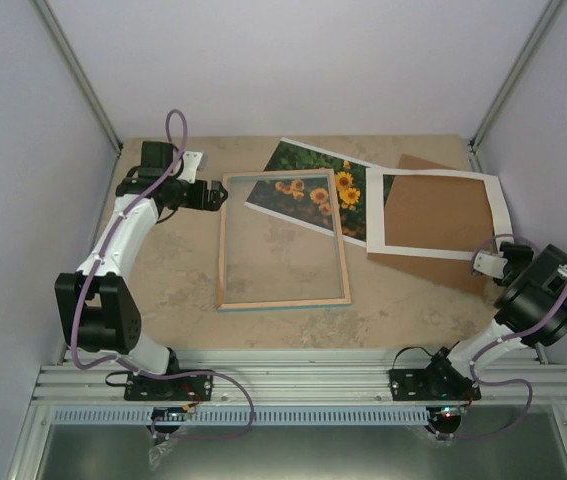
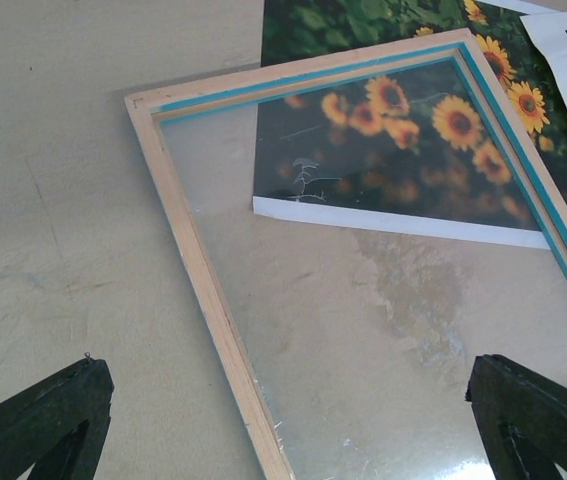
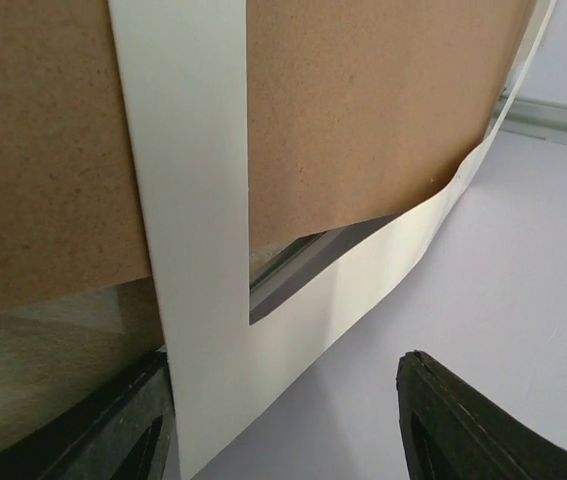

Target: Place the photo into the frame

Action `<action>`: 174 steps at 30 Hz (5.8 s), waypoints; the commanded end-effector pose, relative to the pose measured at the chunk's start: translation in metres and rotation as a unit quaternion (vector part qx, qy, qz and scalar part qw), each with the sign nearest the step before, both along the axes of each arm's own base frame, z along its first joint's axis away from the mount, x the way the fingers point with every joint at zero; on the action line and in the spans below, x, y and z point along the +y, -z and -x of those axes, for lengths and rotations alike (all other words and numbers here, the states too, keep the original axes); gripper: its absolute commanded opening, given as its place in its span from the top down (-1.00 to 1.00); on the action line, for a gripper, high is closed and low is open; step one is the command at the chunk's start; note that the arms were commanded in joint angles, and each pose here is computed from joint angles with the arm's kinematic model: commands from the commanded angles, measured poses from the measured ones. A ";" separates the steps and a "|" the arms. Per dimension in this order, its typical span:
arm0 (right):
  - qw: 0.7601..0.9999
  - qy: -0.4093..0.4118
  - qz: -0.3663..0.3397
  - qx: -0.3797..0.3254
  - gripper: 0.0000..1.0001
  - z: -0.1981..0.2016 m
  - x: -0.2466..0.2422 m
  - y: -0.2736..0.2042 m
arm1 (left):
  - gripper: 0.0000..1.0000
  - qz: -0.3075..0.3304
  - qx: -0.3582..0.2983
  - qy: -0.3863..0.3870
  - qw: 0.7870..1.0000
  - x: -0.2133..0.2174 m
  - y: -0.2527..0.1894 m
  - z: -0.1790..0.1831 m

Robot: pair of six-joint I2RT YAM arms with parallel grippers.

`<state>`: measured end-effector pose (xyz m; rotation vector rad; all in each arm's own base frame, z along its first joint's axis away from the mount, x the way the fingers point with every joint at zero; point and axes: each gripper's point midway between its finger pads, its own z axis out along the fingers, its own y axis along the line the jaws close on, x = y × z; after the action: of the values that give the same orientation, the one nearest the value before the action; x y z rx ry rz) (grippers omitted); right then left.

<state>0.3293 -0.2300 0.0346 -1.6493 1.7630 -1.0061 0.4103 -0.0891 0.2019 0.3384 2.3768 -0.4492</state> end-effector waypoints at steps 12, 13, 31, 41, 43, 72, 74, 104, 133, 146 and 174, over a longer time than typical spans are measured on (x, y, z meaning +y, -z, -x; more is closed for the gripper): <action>0.993 -0.079 -0.075 0.038 0.77 -0.001 0.063 0.026 | -0.99 -0.005 -0.009 -0.006 1.000 0.001 -0.008 -0.005; 0.994 -0.077 -0.073 0.034 0.91 -0.002 0.061 0.022 | -0.99 -0.005 -0.009 -0.006 1.000 0.001 -0.008 -0.005; 0.994 -0.078 -0.083 -0.003 0.97 -0.006 0.065 -0.090 | -0.99 -0.001 -0.029 0.004 1.000 -0.002 -0.021 -0.009; 0.974 -0.073 -0.202 0.074 -0.27 -0.018 0.173 -0.073 | -0.99 0.007 -0.018 0.032 0.999 -0.014 -0.011 0.001; 0.964 -0.063 -0.237 0.098 -0.36 -0.022 0.198 -0.068 | -0.99 0.006 -0.016 0.037 0.999 -0.019 -0.007 0.002; 0.521 0.262 -0.773 0.251 -0.30 -0.226 0.311 -0.061 | -0.99 0.018 -0.018 0.032 0.999 -0.027 -0.007 -0.004; 0.516 0.274 -0.773 0.245 -0.30 -0.235 0.310 -0.054 | -0.99 0.019 -0.016 0.032 0.999 -0.027 -0.006 -0.004; 0.388 0.344 -0.792 0.321 0.75 -0.254 0.339 -0.024 | -0.99 0.016 -0.007 0.023 1.000 -0.025 0.001 -0.007; 0.413 -0.100 -0.845 0.324 0.99 -0.058 0.467 -0.405 | -0.98 0.336 -0.200 0.183 0.902 -0.129 -0.225 0.060; 0.417 -0.138 -0.825 0.356 0.99 -0.024 0.517 -0.408 | -0.42 0.376 -0.149 0.237 0.883 -0.171 -0.197 0.093; 0.495 -0.126 -0.770 0.383 -0.52 -0.002 0.517 -0.355 | 1.00 0.322 -0.177 0.253 0.895 -0.164 -0.196 0.091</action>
<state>0.3504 0.2935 0.4007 -0.6477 1.5624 1.5815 0.3225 -0.2731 0.3712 0.5910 1.7123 -1.3753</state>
